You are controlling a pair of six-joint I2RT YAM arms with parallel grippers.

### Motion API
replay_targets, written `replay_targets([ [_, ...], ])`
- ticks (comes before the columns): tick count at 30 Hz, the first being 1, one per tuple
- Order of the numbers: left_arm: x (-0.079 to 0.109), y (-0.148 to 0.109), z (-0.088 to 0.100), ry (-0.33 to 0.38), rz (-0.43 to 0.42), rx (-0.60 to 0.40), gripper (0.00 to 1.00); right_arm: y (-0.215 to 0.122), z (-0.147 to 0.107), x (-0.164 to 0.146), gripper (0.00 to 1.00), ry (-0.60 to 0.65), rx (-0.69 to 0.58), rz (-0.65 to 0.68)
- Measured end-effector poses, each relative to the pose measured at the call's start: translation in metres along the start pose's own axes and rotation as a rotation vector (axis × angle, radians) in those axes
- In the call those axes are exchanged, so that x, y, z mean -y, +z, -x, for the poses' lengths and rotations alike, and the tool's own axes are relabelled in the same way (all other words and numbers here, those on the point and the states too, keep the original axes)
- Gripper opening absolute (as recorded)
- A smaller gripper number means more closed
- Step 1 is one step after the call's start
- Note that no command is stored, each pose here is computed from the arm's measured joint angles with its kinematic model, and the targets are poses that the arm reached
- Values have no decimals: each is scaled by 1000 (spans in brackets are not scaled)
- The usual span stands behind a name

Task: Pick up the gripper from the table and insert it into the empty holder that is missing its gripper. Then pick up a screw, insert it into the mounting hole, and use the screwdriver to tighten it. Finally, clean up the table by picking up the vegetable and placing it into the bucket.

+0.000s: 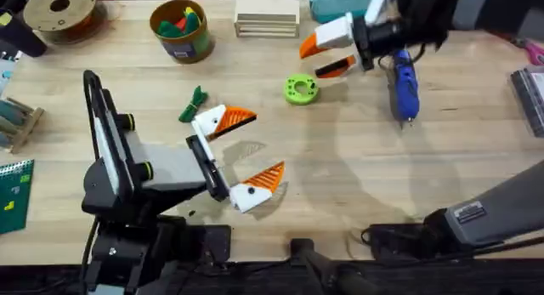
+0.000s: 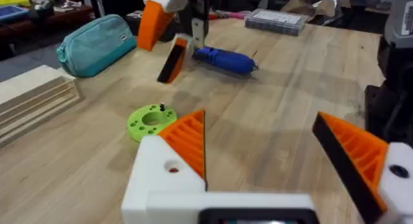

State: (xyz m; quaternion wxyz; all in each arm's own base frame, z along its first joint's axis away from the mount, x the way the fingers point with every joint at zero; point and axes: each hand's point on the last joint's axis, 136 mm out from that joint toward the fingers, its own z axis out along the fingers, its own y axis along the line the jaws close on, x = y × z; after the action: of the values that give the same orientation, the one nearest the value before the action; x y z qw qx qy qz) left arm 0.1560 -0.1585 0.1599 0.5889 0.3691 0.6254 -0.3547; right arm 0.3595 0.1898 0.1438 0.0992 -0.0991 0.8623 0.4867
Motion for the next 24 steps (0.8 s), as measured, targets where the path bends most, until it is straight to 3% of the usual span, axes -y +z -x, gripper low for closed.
replay_targets([
  [6,0,0,0,0,0,0,995,4,-11,-14,941,-272,-180,-316],
  [11,0,0,0,0,0,0,995,18,-25,-5,980,-458,-298,-556],
  [12,0,0,0,0,0,0,995,20,-27,1,990,-538,-338,-677],
  [13,0,0,0,0,0,0,995,19,-27,3,990,-555,-344,-712],
  [18,0,0,0,0,0,0,995,10,-20,13,992,-581,-343,-836],
  [21,0,0,0,0,0,0,995,-1,-8,27,980,-441,-253,-914],
  [24,0,0,0,0,0,0,995,3,-10,38,962,-357,-244,-934],
])
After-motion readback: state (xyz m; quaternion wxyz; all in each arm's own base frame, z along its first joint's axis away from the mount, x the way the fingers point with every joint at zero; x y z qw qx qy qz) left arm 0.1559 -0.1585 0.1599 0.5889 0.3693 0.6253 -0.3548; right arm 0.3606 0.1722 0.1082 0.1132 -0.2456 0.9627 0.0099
